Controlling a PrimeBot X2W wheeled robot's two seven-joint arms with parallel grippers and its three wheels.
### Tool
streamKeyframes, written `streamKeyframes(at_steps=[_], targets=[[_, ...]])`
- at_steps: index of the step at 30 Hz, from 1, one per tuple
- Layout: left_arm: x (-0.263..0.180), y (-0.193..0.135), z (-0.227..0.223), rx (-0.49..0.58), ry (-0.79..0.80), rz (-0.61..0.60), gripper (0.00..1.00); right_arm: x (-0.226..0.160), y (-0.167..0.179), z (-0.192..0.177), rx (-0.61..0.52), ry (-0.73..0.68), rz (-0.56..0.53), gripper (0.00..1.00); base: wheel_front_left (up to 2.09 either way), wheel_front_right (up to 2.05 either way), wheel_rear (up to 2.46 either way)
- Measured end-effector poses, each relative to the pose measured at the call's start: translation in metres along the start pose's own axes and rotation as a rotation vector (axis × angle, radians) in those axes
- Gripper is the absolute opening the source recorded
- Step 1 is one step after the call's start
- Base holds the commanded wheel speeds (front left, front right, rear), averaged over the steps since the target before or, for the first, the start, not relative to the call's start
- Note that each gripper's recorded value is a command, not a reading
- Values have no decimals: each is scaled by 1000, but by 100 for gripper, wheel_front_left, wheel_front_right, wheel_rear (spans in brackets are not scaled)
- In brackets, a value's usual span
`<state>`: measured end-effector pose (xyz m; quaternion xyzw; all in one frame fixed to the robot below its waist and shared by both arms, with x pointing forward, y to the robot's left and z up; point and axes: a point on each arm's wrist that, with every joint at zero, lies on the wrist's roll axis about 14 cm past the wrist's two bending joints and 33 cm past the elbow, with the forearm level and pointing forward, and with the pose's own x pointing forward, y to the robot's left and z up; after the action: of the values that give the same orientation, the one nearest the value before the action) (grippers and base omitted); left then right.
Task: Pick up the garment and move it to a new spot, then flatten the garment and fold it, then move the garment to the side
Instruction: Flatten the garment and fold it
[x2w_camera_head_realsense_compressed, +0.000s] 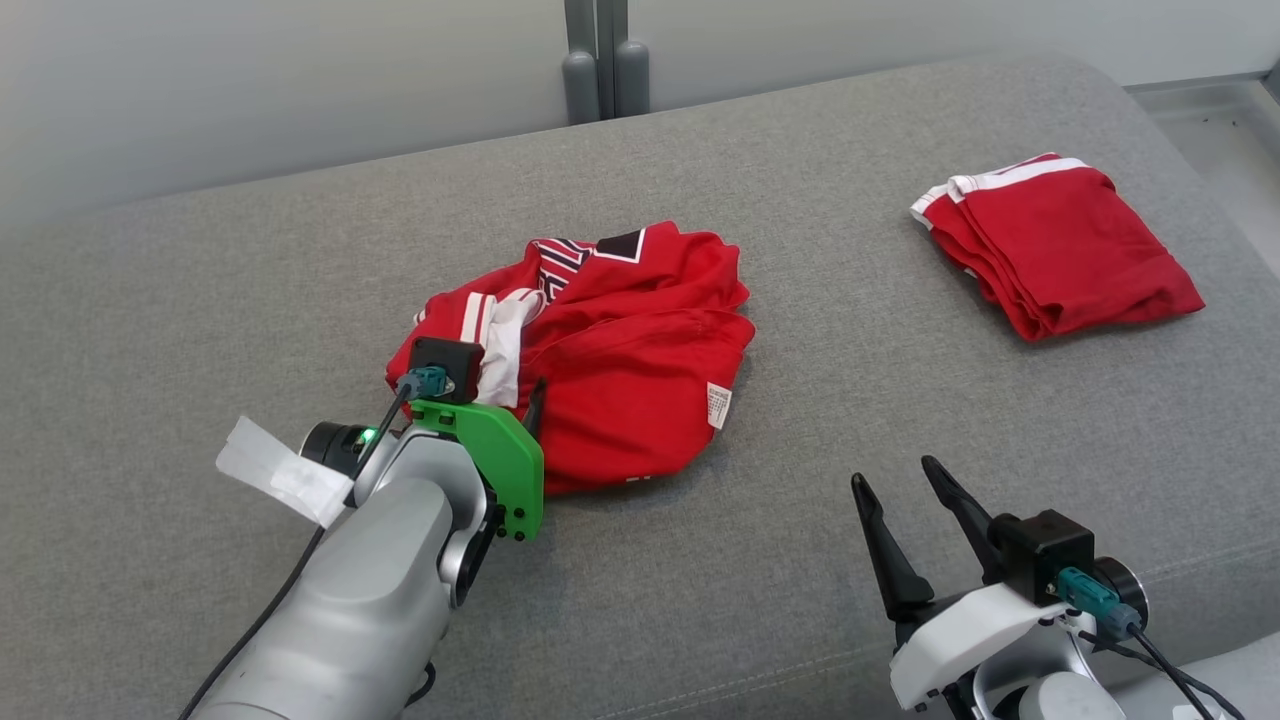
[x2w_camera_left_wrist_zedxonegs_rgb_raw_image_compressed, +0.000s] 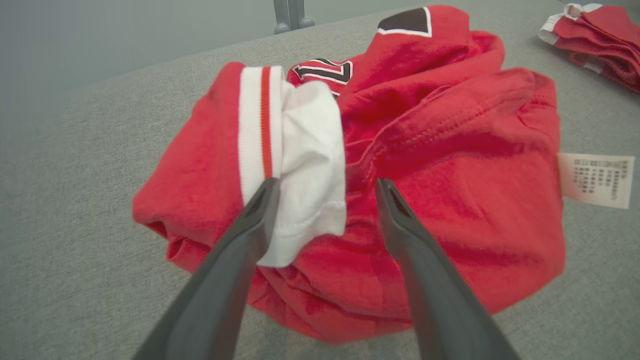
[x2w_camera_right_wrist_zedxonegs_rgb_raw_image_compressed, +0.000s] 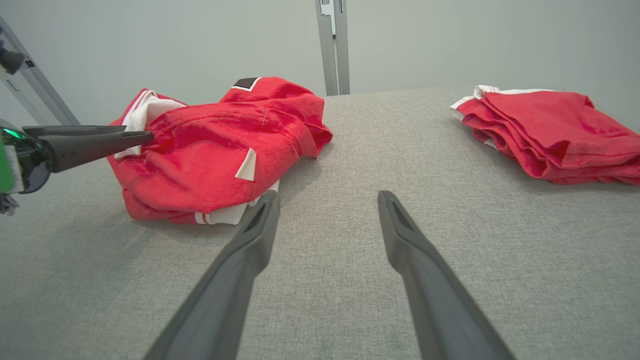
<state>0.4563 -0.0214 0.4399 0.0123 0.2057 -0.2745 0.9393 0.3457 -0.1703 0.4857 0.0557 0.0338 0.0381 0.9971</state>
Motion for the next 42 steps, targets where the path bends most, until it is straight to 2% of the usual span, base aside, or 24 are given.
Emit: streamKeyframes(at_steps=[1,2,12,17,29,42], targets=[[1,1,-1,1,4,-1,9,0,-2,-1,0,3,-5,100,0,0,0],[2,1,-3,1,7,-2,0,-1,-3,-2,1,6,-10,100,0,0,0],[-1,4,20,-44,-69,-2,0,-1,1,-1,1,1,4,100,0,0,0],[-3,4,69,-43,-200,-12,0,-2,6,2,0,-11,17,100,0,0,0],[-24,-20,222,61,-573,-81,0,-10,4,5,0,-19,6,100,0,0,0],[-62,-69,306,98,-801,-189,0,-14,6,4,0,-18,8,100,0,0,0]])
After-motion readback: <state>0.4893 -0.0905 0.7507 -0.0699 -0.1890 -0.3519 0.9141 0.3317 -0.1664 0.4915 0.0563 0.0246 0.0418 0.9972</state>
